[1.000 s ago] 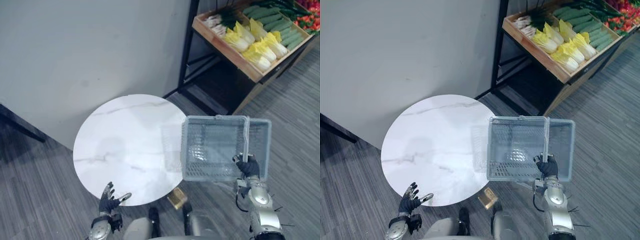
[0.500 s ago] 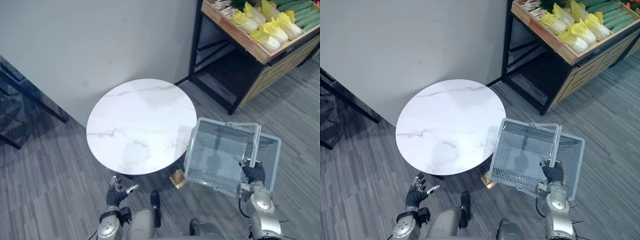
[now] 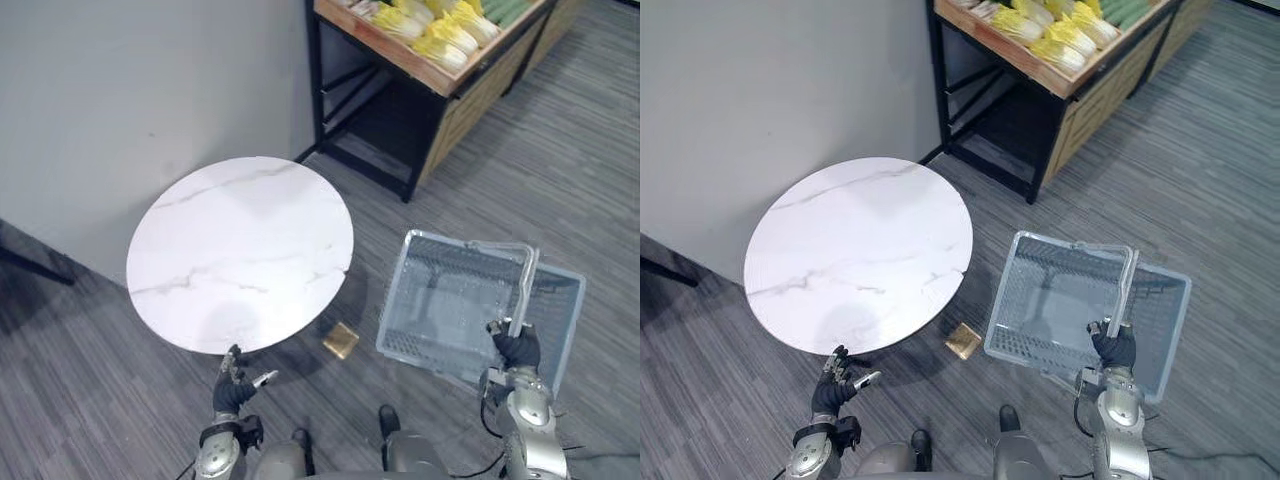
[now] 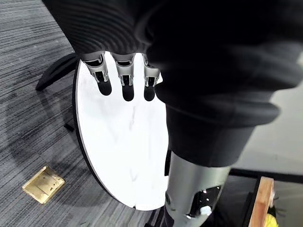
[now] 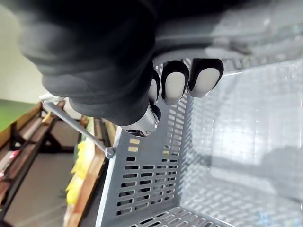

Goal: Pick vegetable in the basket

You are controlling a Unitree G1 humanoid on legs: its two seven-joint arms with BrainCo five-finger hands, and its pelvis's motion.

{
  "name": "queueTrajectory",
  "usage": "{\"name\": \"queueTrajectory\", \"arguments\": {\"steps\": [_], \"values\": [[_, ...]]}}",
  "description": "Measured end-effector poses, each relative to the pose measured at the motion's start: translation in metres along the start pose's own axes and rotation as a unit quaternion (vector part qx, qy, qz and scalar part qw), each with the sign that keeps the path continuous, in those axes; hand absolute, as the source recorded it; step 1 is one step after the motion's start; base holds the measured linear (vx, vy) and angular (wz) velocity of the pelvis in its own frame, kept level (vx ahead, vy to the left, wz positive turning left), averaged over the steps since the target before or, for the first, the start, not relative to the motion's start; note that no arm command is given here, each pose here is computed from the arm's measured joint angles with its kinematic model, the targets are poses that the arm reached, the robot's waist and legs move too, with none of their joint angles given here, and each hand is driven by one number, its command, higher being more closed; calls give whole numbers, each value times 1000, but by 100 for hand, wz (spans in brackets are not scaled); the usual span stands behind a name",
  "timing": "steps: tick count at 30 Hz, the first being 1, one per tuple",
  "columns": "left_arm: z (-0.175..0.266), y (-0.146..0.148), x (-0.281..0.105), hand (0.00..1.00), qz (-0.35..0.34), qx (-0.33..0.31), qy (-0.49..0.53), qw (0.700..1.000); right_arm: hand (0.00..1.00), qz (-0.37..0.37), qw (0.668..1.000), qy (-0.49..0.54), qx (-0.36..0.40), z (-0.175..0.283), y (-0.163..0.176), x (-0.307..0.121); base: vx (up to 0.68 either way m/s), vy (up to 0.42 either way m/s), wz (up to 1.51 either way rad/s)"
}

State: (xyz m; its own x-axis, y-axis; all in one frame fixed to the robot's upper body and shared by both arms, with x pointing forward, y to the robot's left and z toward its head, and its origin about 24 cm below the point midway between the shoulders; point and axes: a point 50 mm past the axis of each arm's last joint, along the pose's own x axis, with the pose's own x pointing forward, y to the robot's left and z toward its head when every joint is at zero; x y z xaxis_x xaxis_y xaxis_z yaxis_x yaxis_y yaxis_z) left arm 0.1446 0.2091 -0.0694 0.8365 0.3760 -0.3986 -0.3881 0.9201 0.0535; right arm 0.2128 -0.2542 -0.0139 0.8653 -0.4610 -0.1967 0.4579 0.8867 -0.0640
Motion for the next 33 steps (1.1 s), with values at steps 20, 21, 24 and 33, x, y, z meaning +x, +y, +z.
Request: {"name": "queueTrajectory", "arguments": {"steps": [20,21,24,33], "values": [[13,-20,9,0,-22,23,-17,999,100,48,997,8,-58,-1,23,9,248,-31,-84],[15,-17,6,0,-14,23,-24,999,100,52,997,0,-60,4,25,12,485,240,-58],[18,-12,6,0,1,25,-31,999,100,76,995,-3,-62,4,36,10,582,237,-13],[29,-19,10,0,-36,81,-61,994,100,115,991,14,-73,-9,61,1,617,149,47]]}}
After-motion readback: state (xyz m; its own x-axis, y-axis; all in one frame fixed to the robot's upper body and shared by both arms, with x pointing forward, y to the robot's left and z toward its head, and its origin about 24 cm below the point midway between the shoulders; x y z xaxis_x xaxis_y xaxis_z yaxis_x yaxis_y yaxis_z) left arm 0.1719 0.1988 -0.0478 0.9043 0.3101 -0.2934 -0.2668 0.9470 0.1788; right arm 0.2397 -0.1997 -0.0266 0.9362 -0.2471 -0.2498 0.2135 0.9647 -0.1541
